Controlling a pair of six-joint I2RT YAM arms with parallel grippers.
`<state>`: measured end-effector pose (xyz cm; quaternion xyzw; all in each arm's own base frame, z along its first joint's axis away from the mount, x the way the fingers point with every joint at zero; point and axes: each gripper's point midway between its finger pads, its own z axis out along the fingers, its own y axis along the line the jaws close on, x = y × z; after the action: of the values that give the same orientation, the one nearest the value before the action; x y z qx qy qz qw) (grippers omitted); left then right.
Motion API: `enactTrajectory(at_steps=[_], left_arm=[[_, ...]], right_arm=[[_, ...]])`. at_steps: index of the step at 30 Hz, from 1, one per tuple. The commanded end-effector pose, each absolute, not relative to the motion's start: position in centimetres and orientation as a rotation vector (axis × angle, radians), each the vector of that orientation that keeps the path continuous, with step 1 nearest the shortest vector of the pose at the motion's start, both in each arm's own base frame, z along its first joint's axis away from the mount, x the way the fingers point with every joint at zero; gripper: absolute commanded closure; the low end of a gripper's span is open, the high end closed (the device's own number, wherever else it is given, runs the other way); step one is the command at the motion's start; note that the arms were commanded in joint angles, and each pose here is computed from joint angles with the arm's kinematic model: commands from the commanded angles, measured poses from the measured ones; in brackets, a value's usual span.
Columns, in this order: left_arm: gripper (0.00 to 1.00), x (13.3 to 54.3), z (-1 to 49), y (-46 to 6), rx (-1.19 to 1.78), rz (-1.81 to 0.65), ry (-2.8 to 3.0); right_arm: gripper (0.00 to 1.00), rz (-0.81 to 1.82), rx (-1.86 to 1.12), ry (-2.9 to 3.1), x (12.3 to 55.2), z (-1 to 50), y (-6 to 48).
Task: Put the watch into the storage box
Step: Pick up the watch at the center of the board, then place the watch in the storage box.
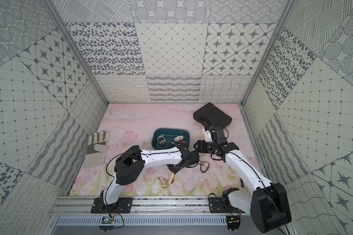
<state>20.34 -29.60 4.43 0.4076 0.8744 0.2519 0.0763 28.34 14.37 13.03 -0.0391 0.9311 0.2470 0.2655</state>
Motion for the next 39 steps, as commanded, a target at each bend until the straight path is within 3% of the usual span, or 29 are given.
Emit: enactTrajectory(at_steps=[1, 15, 24, 31, 39], left_arm=[[0.81, 21.4, 4.9, -28.8, 1.188, 0.802, 2.580], [0.99, 21.8, 5.7, -28.0, 1.143, 0.692, 2.594], [1.00, 20.6, 11.8, -29.2, 0.871, -0.162, 2.753], [1.00, 26.6, 15.7, -28.6, 0.537, -0.590, 2.698], [1.00, 34.3, 16.1, -29.3, 0.366, -0.693, 2.655]], right_arm=[[0.34, 0.699, -0.115, 2.460, 28.6, 14.0, 14.7], [0.34, 0.722, -0.132, 2.448, 28.6, 14.3, 15.0], [0.34, 0.733, -0.140, 2.444, 28.7, 14.5, 15.2], [0.33, 0.775, -0.186, 2.453, 28.6, 14.4, 16.2], [0.33, 0.753, -0.253, 2.463, 28.0, 14.6, 17.5]])
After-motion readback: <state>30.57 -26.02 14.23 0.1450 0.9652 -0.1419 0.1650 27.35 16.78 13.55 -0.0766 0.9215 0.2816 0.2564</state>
